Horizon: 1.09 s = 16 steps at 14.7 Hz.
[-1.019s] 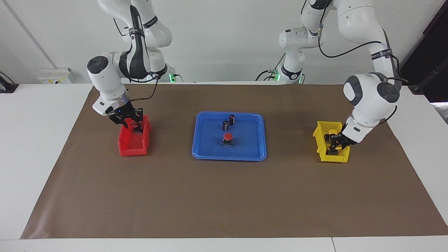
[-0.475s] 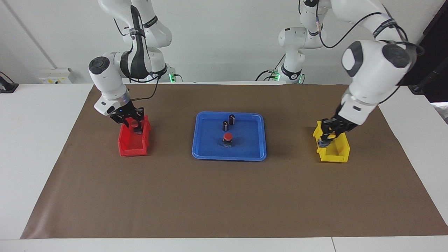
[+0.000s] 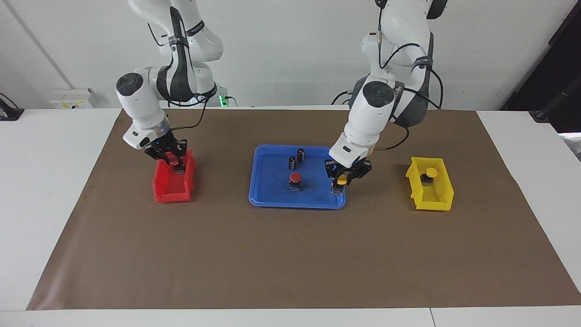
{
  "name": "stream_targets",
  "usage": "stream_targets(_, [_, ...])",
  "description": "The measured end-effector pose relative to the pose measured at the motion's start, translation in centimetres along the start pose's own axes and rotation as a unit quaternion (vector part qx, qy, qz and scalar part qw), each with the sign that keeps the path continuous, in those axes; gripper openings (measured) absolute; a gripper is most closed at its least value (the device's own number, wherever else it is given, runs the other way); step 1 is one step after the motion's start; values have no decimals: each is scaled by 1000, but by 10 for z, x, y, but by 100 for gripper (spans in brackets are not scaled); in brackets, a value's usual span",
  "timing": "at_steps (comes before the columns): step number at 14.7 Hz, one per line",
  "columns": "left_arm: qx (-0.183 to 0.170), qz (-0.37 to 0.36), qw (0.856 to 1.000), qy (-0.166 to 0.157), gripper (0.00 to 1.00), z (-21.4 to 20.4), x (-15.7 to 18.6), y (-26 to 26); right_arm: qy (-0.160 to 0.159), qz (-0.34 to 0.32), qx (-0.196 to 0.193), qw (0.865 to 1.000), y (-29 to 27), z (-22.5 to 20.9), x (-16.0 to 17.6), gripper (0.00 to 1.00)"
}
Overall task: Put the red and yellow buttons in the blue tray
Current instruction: 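Carry the yellow button with the left gripper and place it in the tray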
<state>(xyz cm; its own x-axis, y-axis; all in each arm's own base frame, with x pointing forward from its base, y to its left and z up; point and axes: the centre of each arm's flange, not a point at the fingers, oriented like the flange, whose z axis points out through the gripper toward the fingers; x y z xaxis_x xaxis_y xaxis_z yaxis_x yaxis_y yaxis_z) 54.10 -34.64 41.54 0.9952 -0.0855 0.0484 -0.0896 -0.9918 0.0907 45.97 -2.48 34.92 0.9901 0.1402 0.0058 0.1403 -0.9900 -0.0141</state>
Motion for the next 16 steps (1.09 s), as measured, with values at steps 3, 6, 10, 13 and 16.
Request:
stream_targets(3, [3,4,1000,-11,41,29,-18,33,1,-1,0,1000,1,-12,7,41])
stream_targets(6, [7,6,1000,-20,41,52,-21,41,-6,-2,2,1000,4,-57,27,41])
stream_targets(10, [10,9,1000,-25,41,59,-24,44,-10,-7,5,1000,1,-123,47,41])
stream_targets(13, [10,6,1000,-23,67,56,-22,41,-13,-11,14,1000,-14,-165,60,41])
stream_targets(16, [18,-10,999,-24,99,18,-7,24,-7,1,22,1000,-38,-201,83,41])
